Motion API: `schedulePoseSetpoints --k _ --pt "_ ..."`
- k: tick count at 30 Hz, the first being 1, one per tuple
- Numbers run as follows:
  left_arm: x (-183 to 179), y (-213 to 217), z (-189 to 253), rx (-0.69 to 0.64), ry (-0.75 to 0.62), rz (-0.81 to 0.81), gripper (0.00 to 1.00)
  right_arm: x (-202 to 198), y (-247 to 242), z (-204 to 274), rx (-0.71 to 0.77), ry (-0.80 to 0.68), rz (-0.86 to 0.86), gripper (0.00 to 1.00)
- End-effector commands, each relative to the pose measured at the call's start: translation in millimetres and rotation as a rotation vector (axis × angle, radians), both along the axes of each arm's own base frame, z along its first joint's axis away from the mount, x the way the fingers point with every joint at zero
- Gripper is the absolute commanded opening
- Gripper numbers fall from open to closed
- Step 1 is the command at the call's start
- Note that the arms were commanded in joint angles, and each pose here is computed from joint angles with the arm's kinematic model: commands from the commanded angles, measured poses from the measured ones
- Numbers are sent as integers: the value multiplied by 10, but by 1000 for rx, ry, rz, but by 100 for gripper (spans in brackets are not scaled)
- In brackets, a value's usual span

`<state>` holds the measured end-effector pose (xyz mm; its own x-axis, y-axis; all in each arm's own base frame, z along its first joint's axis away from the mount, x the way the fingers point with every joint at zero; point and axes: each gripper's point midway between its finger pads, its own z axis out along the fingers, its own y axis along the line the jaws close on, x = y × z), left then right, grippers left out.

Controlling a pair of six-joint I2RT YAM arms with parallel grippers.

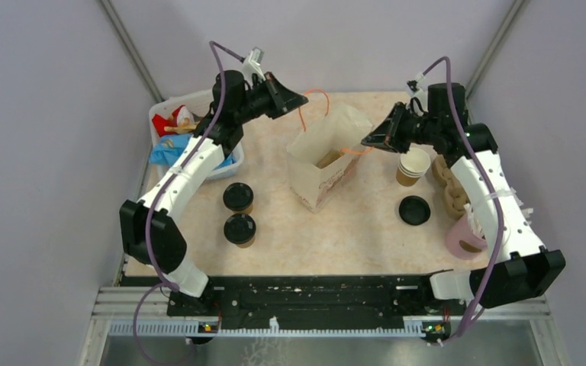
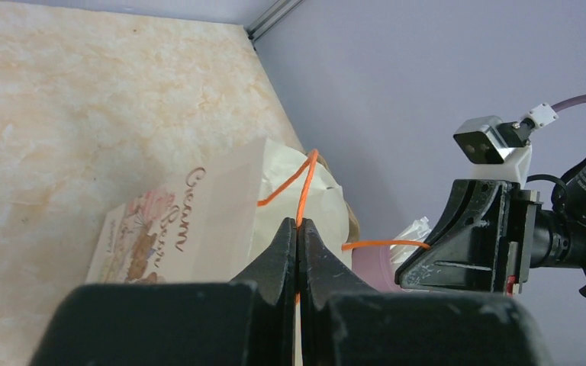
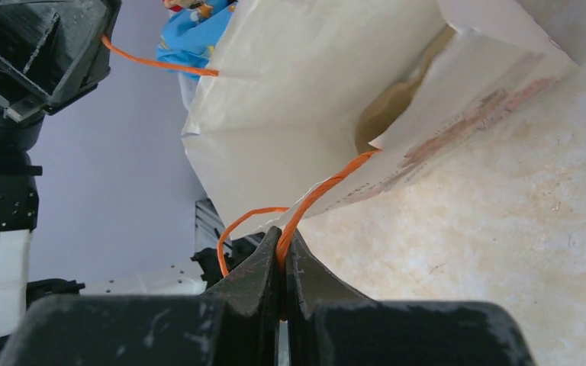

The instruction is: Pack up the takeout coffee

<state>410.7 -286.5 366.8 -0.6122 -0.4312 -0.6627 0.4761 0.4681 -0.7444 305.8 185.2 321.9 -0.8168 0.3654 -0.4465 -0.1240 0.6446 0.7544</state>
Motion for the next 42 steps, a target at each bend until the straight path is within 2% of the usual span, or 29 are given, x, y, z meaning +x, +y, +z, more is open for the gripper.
schedulePoseSetpoints --k 1,13,14,15,17,18,20,22,23,26,30,36,40,42 --pt "-128 55 312 -21 -94 -5 0 41 -97 186 -48 -83 -1 0" --pt "97 -19 250 22 -119 -9 0 298 -220 83 -107 -106 -22 0" --pt "109 -21 231 36 -112 -10 5 307 -225 64 -114 -102 -18 0" --pt "109 -16 218 54 -107 -11 13 300 -227 55 -118 -94 -16 1" --pt "84 29 194 105 -100 -8 46 271 -247 83 -133 -99 -13 6" --pt "51 63 202 134 -116 -11 58 251 -257 93 -140 -99 -12 11" --pt "-69 170 285 184 -153 2 75 208 -272 122 -152 -100 -4 23" --pt "-223 308 321 242 -164 26 86 158 -289 150 -166 -98 5 38" --pt "-315 383 314 271 -164 33 97 126 -304 178 -177 -104 9 47" --pt "-660 677 266 363 -132 84 98 0 -387 239 -229 -104 14 69" --pt "-1151 1191 -178 473 58 230 98 -179 -511 277 -311 -96 29 81" --pt "-1832 1793 -1130 539 423 462 98 -470 -584 410 -331 -128 36 85" --pt "-2077 1972 -1489 531 584 570 98 -702 -528 290 -284 -113 71 85" --pt "-2115 1994 -1582 512 617 598 98 -799 -512 142 -269 -77 84 85"
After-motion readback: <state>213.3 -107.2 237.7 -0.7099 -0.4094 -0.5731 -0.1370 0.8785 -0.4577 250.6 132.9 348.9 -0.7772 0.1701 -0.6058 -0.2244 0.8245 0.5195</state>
